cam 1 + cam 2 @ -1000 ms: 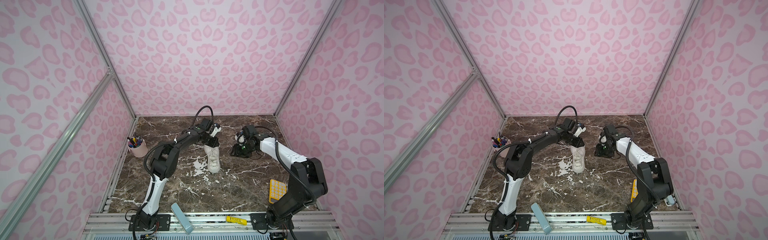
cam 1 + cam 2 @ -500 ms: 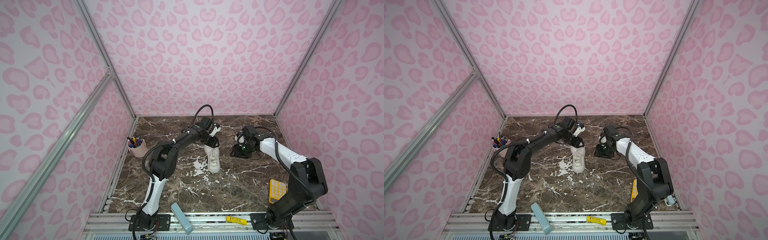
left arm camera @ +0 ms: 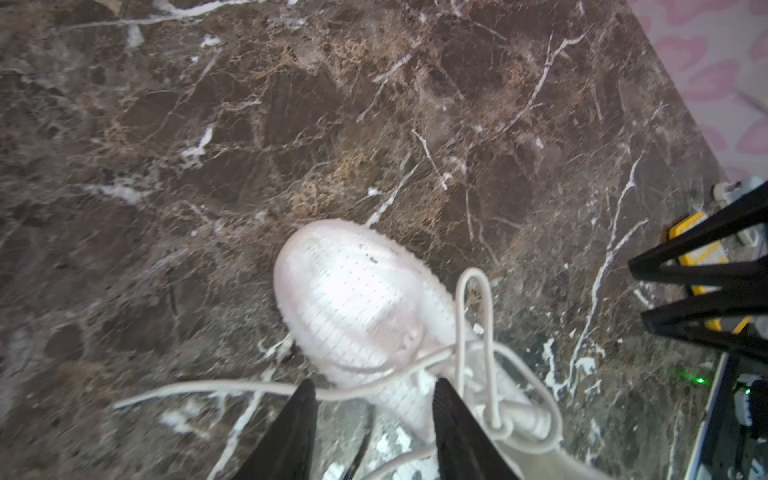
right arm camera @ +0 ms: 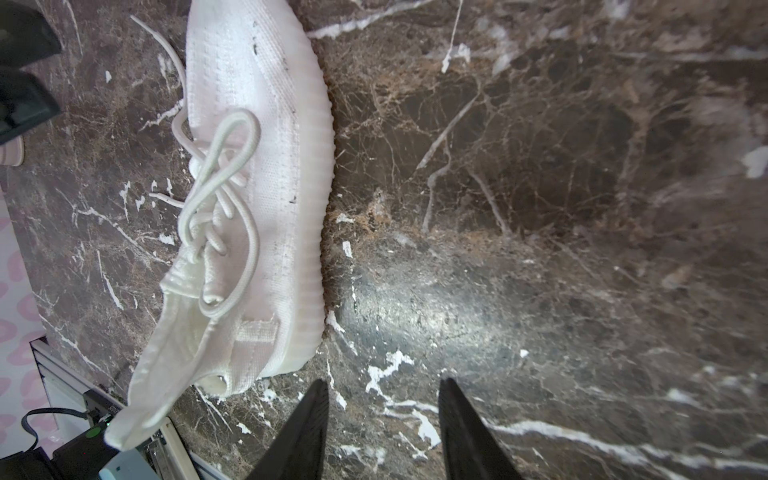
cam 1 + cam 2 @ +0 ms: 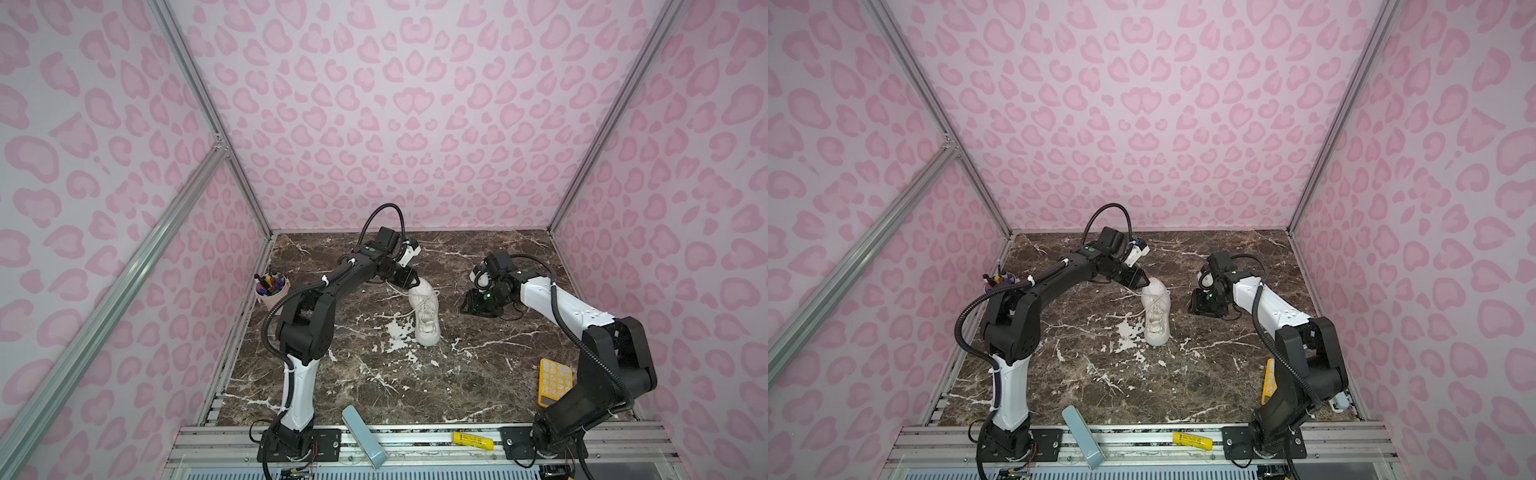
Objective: Tie the shoes
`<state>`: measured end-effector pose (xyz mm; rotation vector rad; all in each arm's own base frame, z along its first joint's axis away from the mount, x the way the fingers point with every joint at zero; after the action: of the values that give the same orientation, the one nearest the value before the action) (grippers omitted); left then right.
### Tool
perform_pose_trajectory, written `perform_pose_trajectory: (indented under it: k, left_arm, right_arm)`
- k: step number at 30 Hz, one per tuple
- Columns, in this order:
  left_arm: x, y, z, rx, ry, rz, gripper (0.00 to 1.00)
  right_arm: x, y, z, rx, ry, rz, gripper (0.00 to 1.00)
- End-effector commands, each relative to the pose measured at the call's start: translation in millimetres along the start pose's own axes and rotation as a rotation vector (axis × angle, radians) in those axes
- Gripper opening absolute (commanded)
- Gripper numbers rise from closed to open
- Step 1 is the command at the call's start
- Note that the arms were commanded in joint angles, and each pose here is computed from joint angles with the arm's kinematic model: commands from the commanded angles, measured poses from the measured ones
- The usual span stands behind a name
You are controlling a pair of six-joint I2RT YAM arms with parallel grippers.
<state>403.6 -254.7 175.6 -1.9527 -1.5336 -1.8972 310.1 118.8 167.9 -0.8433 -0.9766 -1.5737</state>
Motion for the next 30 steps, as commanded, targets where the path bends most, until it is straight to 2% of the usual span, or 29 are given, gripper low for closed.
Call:
perform_pose_trajectory:
  k: [1,6,8,22,30]
  left_arm:
    - [13,-2,-4,-0.216,-0.042,-0.012,0.47]
    - [16,-16,-1,-0.403,-0.064,0.111,0.46]
    - [13,-20,0,-0.462,-0.076,0.12,0.45]
    - [-16,-31,13,-0.626,-0.039,0.158,0.43]
    - [-30,-33,10,-0.664,-0.056,0.169,0.4]
  right_arm:
    - [-1,0,0,-0.002,0.011,-0.001,0.46]
    - [-1,0,1,-0.008,0.015,-0.001,0.46]
    - [-1,-1,0,-0.007,0.014,-0.001,0.46]
    - [0,-2,0,-0.002,0.007,0.011,0.46]
    - [0,0,1,0.002,0.006,0.018,0.46]
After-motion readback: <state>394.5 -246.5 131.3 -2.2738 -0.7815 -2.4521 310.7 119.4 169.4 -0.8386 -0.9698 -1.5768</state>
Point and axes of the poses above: each gripper's point midway between its finger pads, its own x axis back along the fingers, its own z axis along the line the jaws close on, y = z × x, the point moved 8 cm from there along x, back along the fingers, and after that the axes turned 5 degrees about -x, right-handed, at the moved point
